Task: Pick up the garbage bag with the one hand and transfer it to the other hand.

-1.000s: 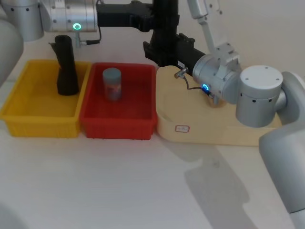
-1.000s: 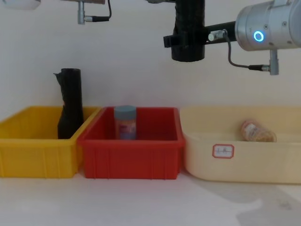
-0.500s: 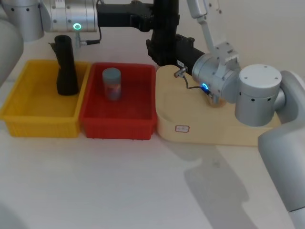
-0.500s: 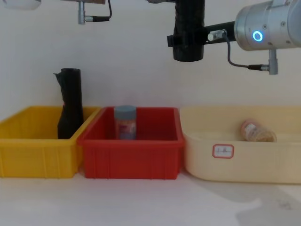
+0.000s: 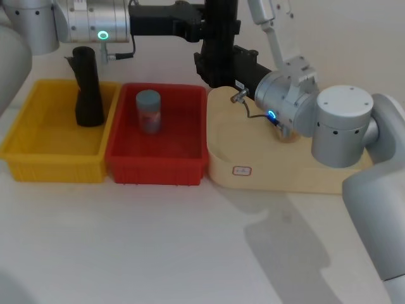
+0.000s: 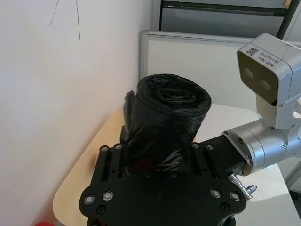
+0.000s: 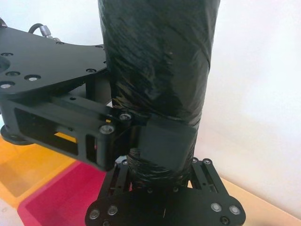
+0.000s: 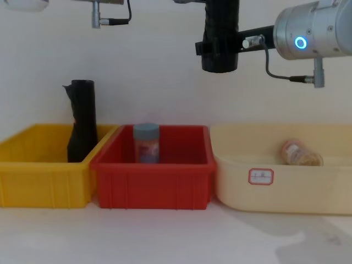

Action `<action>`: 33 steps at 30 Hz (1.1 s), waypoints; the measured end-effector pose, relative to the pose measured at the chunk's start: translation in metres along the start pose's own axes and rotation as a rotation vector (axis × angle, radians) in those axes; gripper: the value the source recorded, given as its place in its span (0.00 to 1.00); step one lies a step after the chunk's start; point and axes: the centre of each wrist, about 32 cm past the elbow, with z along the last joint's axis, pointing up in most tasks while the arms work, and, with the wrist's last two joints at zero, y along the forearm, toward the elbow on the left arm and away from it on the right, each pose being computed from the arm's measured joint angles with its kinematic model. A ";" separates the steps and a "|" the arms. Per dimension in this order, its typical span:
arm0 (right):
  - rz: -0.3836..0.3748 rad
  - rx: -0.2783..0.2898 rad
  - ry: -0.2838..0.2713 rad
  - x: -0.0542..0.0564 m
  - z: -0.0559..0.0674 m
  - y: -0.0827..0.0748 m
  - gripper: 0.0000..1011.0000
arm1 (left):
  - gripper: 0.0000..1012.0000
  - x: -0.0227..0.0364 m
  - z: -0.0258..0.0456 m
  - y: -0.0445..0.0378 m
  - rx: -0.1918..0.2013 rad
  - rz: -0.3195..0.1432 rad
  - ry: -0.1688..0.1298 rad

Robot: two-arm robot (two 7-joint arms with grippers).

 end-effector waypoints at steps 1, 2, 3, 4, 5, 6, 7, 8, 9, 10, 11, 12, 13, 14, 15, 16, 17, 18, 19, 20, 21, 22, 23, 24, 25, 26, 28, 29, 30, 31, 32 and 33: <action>0.000 0.000 0.000 0.000 0.000 0.000 0.50 | 0.60 0.0000 0.0000 -0.0001 0.000 0.000 0.000; 0.000 0.000 0.000 0.000 0.000 0.000 0.50 | 0.62 0.0000 0.0000 -0.0001 0.000 0.000 0.000; 0.000 0.000 0.000 0.000 0.000 0.000 0.50 | 0.66 0.0000 0.0000 -0.0001 0.000 -0.001 0.000; -0.001 0.000 0.000 0.000 0.000 0.000 0.50 | 0.69 0.0000 0.0000 -0.0001 0.000 -0.001 0.000; -0.004 0.000 0.000 0.000 0.000 0.000 0.50 | 0.71 0.0000 0.0000 -0.0001 0.000 0.000 0.000; -0.006 0.000 0.000 0.000 0.000 0.000 0.50 | 0.73 0.0000 0.0000 -0.0001 0.000 -0.001 0.000; -0.009 0.000 0.000 0.000 0.000 0.000 0.50 | 0.78 0.0000 0.0000 -0.0001 0.000 0.000 0.000; -0.013 0.000 0.000 0.001 0.000 0.000 0.50 | 0.80 0.0000 0.0000 0.0000 0.000 0.000 0.000; -0.021 0.000 0.001 0.001 0.000 0.000 0.50 | 0.82 0.0000 0.0000 0.0000 0.000 0.000 0.000; -0.025 0.000 0.001 0.001 0.000 0.000 0.50 | 0.86 0.0000 0.0000 0.0001 0.000 0.000 0.000; -0.032 -0.001 0.001 0.001 0.000 0.000 0.50 | 0.87 0.0000 0.0000 0.0001 0.000 0.000 0.000; -0.043 -0.002 0.003 0.001 -0.001 -0.001 0.50 | 0.91 0.0000 0.0000 0.0001 0.000 0.000 0.000; -0.049 -0.002 0.005 0.002 -0.001 -0.001 0.50 | 0.93 0.0000 0.0000 0.0001 0.000 0.000 0.000; -0.056 -0.003 0.006 0.002 -0.001 -0.001 0.50 | 0.95 0.0000 0.0000 0.0002 0.000 0.001 0.000; -0.065 -0.003 0.007 0.003 -0.001 -0.001 0.50 | 0.98 0.0001 -0.0001 0.0003 0.000 0.001 0.000; -0.080 -0.004 0.010 0.003 -0.001 -0.002 0.50 | 0.99 0.0001 -0.0001 0.0003 0.000 0.001 0.000; -0.088 -0.005 0.011 0.004 -0.001 -0.002 0.50 | 0.99 0.0001 -0.0001 0.0003 0.000 0.001 0.000; -0.104 -0.006 0.015 0.005 -0.002 -0.003 0.50 | 0.99 0.0001 -0.0001 0.0003 0.000 0.001 0.000; -0.113 -0.006 0.017 0.005 -0.002 -0.003 0.50 | 0.99 0.0001 -0.0001 0.0003 0.000 0.001 0.000; -0.124 -0.006 0.018 0.006 -0.002 -0.003 0.50 | 0.99 0.0001 -0.0001 0.0004 0.000 0.001 0.000; -0.133 -0.006 0.021 0.007 -0.002 -0.004 0.50 | 0.99 0.0001 -0.0001 0.0004 0.000 0.001 0.000; -0.142 -0.007 0.023 0.007 -0.002 -0.004 0.50 | 0.99 0.0001 -0.0001 0.0003 0.000 0.001 0.000; -0.160 -0.008 0.027 0.009 -0.002 -0.005 0.50 | 0.99 0.0001 -0.0001 0.0003 0.000 0.001 0.000; -0.172 -0.009 0.029 0.009 -0.002 -0.005 0.50 | 0.99 0.0001 -0.0001 0.0004 0.000 0.001 0.000; -0.193 -0.009 0.035 0.011 -0.002 -0.006 0.50 | 0.99 0.0001 -0.0001 0.0004 0.000 0.001 0.000; -0.203 -0.010 0.037 0.012 -0.002 -0.006 0.50 | 0.99 0.0001 -0.0001 0.0004 0.000 0.002 0.000; -0.225 -0.012 0.041 0.014 -0.002 -0.007 0.50 | 0.99 0.0001 -0.0001 0.0004 0.000 0.002 0.000; -0.245 -0.013 0.046 0.015 -0.002 -0.007 0.50 | 0.99 0.0001 -0.0001 0.0004 0.000 0.002 0.000; -0.255 -0.013 0.048 0.016 -0.002 -0.008 0.50 | 0.99 0.0001 -0.0001 0.0004 0.001 0.002 0.000; -0.267 -0.014 0.052 0.017 -0.002 -0.008 0.50 | 0.99 0.0001 -0.0001 0.0004 0.001 0.002 0.000; -0.288 -0.017 0.057 0.019 -0.003 -0.009 0.50 | 0.99 0.0001 -0.0001 0.0004 0.001 0.002 0.000; -0.302 -0.018 0.060 0.020 -0.003 -0.009 0.50 | 0.99 0.0001 -0.0001 0.0004 0.001 0.002 0.000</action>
